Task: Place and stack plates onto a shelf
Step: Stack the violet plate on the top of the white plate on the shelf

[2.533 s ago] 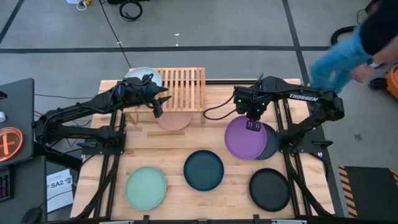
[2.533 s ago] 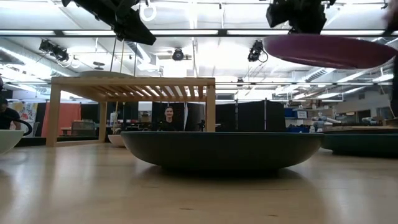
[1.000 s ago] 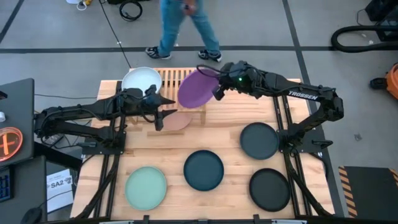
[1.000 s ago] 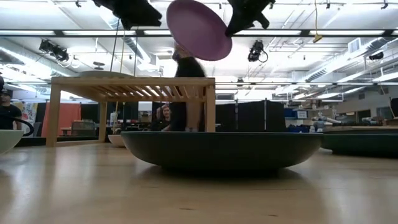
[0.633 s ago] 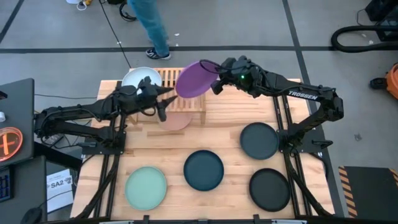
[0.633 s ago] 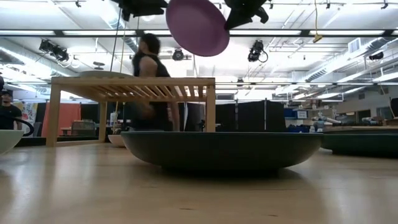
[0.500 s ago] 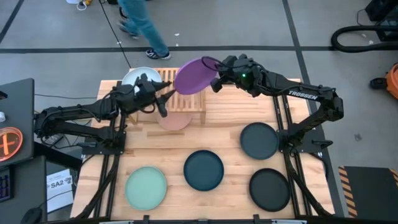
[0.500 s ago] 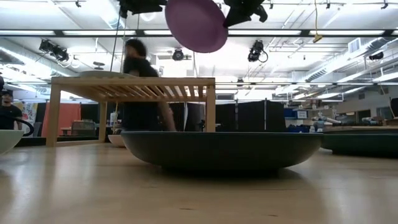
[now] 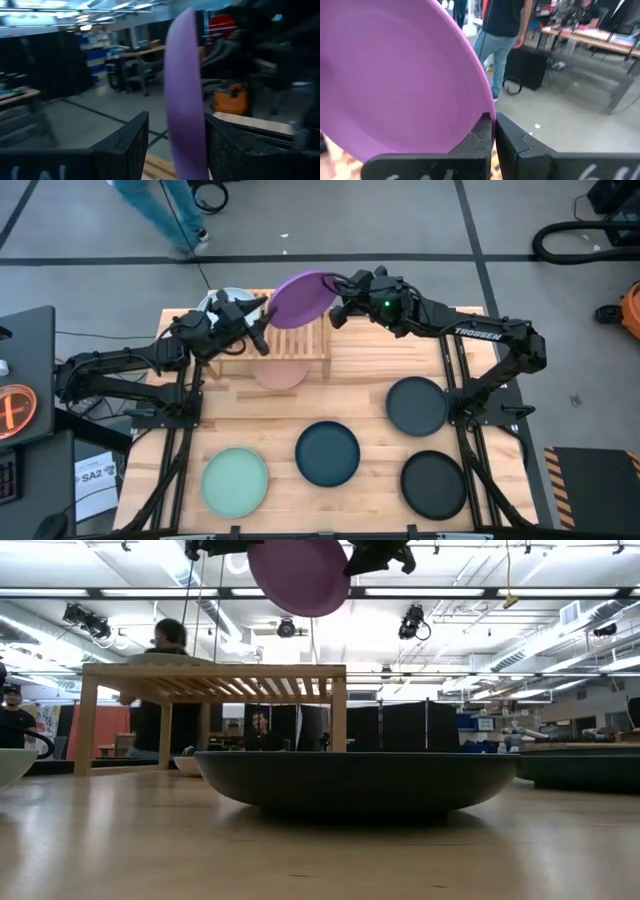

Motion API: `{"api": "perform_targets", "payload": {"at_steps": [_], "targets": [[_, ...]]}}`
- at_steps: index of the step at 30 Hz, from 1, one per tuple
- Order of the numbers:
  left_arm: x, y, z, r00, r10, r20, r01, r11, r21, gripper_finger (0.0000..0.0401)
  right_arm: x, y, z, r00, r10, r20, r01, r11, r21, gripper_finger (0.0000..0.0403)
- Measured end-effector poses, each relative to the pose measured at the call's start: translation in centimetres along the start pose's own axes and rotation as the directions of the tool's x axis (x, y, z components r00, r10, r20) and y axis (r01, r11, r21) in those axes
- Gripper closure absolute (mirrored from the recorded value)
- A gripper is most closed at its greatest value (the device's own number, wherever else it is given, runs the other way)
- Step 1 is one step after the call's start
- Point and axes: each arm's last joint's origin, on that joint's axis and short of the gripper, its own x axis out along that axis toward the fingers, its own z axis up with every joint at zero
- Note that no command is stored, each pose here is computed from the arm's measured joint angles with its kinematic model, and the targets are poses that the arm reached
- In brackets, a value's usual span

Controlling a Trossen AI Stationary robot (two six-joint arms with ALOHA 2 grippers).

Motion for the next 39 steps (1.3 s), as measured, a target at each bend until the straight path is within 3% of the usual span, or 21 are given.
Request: {"api": "perform_targets", "payload": {"at_steps": [4,8,15,21,33,39], "targets": [[0.2,0.6,-0.2,0.994,0.104,-0.02,-0.104,0.995,0.008,0.0228,-0.1,0.3,0.0,1.0,0.009,0.006,-0.009,1.0,-0.002,0.0389],[0.3,1.0,-0.2,0.989,0.144,-0.025,-0.144,0.99,0.01,0.0243,-0.2,0.4,0.1,1.0,0.015,0.013,-0.015,1.0,0.002,0.0389],[0.4,1.3,-0.3,0.987,0.161,-0.026,-0.161,0.987,0.011,0.0312,-0.2,0.6,0.1,0.997,0.082,0.011,-0.082,0.997,0.01,0.0384],[0.5,1.4,-0.2,0.983,0.179,-0.026,-0.179,0.984,0.008,0.0379,-0.2,0.7,0.1,0.994,0.11,0.007,-0.11,0.994,0.007,0.0354],[0.5,1.4,-0.3,0.984,0.177,-0.035,-0.176,0.984,0.018,0.0373,-0.3,0.8,0.0,0.975,0.223,-0.011,-0.224,0.974,-0.02,0.0294],[0.4,1.4,-0.3,0.982,0.185,-0.035,-0.184,0.982,0.036,0.0377,-0.9,0.3,-0.6,0.967,0.229,-0.108,-0.238,0.968,-0.084,0.0244]]}}
